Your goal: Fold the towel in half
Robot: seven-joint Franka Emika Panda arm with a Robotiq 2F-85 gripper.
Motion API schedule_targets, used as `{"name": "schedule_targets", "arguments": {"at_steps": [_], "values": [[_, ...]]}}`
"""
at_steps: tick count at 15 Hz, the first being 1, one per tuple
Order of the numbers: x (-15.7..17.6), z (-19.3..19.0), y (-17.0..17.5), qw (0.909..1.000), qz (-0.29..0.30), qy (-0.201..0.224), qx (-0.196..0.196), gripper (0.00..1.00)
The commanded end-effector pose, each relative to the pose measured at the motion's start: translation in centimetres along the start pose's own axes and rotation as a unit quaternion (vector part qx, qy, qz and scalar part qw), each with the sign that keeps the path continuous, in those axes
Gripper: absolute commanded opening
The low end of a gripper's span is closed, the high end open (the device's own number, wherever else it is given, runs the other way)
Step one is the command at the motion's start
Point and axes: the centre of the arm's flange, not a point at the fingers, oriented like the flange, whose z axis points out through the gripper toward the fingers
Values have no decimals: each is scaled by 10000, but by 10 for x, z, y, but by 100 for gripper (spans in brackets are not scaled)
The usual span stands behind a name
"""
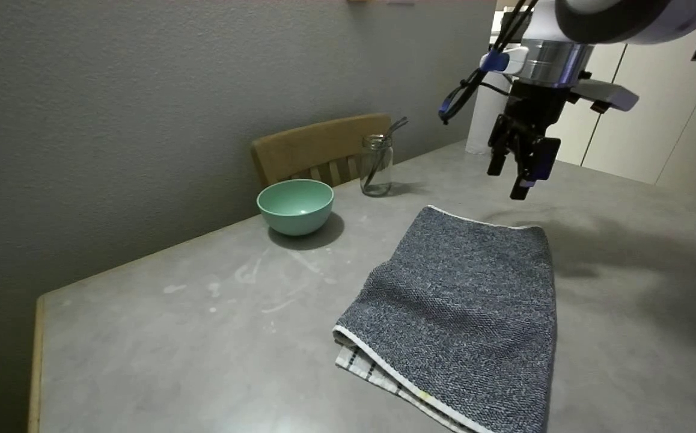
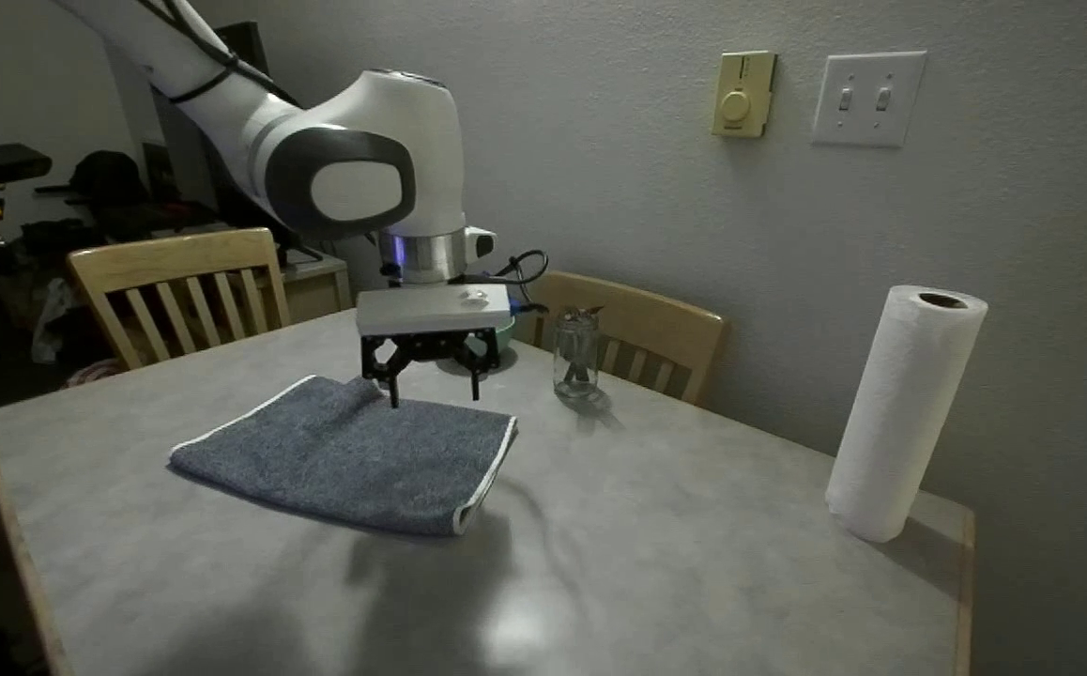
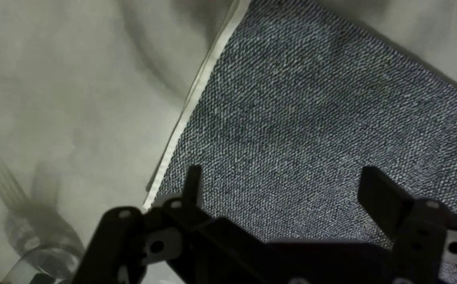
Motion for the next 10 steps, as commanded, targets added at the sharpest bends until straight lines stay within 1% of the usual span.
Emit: {"name": "schedule_targets", "arguments": {"at_steps": [1, 3, 4, 5, 7, 9, 10], "values": [[23, 21, 39, 9962, -812, 106, 310, 100], [37, 30, 48, 9932, -1034, 62, 522, 100], [40, 34, 51, 9932, -964, -41, 650, 100], [42, 37, 52, 9946, -620, -259, 795, 100], [41, 38, 52, 9940, 8, -610, 904, 100], [37, 41, 54, 9908, 496, -809, 963, 100], [37, 42, 54, 9894, 648, -827, 1005, 100]]}}
